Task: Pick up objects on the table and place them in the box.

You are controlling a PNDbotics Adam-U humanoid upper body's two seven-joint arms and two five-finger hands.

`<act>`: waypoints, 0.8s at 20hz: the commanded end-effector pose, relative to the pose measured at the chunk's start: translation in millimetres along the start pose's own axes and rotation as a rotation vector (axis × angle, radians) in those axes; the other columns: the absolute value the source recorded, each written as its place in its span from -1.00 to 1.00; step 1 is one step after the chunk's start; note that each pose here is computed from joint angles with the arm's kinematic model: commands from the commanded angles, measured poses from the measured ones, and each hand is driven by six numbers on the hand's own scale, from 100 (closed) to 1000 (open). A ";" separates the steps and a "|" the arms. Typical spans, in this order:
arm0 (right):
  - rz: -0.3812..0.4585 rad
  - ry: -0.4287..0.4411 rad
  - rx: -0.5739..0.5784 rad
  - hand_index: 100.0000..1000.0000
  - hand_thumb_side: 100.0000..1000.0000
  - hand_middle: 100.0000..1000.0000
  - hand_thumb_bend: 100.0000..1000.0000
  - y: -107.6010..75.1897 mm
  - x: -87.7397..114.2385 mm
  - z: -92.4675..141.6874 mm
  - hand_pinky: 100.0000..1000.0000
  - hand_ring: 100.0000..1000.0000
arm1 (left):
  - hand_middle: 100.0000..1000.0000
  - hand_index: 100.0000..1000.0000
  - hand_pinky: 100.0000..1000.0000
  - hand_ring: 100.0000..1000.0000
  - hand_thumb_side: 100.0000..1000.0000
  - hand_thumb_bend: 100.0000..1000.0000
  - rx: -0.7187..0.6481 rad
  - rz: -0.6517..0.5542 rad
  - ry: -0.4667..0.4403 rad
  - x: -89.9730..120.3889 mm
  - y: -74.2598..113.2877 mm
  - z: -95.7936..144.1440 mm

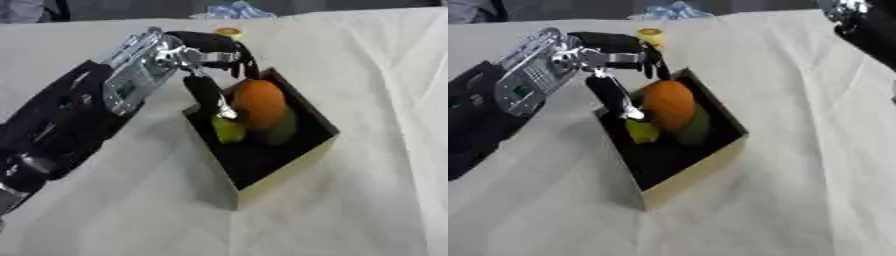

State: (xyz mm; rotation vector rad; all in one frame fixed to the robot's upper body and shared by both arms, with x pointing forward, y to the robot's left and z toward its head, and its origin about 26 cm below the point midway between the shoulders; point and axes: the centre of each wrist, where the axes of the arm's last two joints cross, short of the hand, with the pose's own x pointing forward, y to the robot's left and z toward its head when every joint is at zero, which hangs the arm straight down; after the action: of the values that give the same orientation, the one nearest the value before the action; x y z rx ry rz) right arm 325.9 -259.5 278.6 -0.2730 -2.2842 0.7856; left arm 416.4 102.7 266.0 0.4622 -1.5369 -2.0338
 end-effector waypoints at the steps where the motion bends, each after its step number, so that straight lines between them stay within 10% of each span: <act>1: 0.011 -0.021 -0.017 0.40 0.20 0.24 -1.00 -7.1 7.7 -0.7 0.83 0.91 | 0.55 0.74 0.61 0.54 -0.06 0.04 0.049 -0.030 -0.013 2.8 15.9 13.8; 10: 0.019 -0.016 -0.026 0.40 0.18 0.24 -1.00 -8.7 7.7 1.2 0.83 0.90 | 0.47 0.67 0.59 0.50 -0.12 -0.13 0.189 -0.030 0.075 -11.4 47.5 68.8; 16: 0.038 -0.025 -0.032 0.40 0.15 0.24 -1.00 -12.1 10.2 1.5 0.82 0.90 | 0.50 0.70 0.62 0.54 -0.18 -0.07 0.214 0.049 0.466 -103.6 47.2 119.2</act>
State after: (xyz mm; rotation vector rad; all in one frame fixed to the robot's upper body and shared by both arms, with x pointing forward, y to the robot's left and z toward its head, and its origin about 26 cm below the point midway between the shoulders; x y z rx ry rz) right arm 323.3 -261.9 279.4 -0.2871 -2.2921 0.7618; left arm 436.4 220.3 323.9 0.8081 -1.4898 -1.6619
